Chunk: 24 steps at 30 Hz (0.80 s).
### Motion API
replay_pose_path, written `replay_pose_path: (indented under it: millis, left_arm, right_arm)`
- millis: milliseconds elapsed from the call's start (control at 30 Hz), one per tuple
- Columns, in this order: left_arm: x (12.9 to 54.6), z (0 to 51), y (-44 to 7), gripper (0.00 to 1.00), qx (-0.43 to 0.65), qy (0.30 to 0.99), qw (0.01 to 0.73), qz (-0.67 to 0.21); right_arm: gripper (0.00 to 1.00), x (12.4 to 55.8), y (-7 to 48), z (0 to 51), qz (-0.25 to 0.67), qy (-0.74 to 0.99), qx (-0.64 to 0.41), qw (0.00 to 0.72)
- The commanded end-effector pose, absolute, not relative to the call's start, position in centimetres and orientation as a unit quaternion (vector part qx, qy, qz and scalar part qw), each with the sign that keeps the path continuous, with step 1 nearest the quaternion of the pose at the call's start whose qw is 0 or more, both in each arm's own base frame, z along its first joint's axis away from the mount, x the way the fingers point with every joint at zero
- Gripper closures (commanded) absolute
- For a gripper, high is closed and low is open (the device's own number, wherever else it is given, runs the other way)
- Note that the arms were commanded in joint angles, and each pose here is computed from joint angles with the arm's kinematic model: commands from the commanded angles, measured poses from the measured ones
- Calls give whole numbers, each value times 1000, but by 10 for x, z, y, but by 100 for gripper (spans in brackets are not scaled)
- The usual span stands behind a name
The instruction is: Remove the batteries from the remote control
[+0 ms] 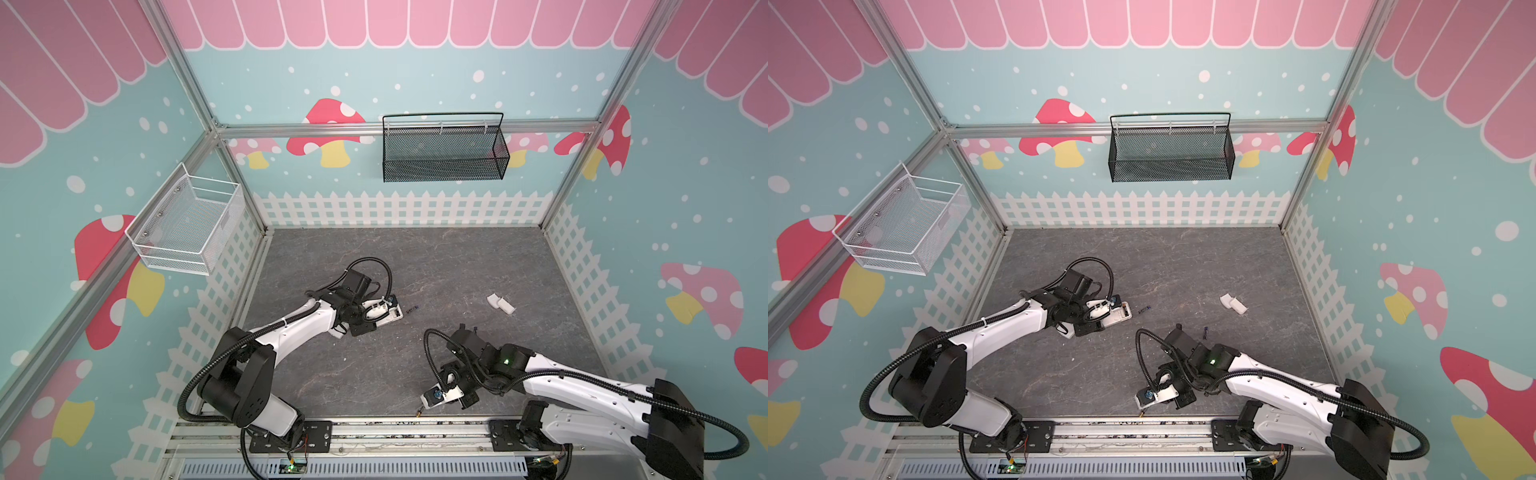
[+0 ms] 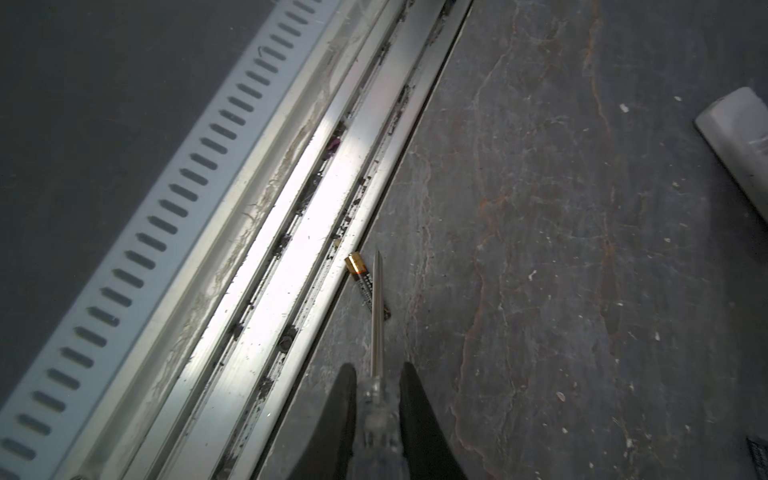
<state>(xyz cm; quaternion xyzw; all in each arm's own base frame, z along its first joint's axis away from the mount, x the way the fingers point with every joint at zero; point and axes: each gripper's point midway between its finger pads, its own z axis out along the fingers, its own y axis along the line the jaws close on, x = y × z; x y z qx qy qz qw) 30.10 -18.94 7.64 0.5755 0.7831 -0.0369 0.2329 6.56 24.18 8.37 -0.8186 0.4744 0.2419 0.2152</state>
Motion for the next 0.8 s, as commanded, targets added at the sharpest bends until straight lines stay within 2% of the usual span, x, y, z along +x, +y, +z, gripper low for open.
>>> replay_pose_path:
  millis: [0, 133, 533, 767]
  left_arm:
    - [300, 83, -191, 77, 573, 782, 243, -48]
    - [300, 82, -190, 77, 572, 782, 240, -48]
    - [300, 79, -190, 77, 572, 784, 236, -53]
    - [300, 78, -190, 77, 572, 785, 233, -52]
  right_arm:
    - [100, 44, 233, 86, 279, 438, -837, 170]
    - [100, 47, 225, 72, 257, 443, -847, 143]
    - [100, 72, 241, 78, 240, 455, -831, 214]
    - [100, 78, 235, 69, 216, 460, -835, 210]
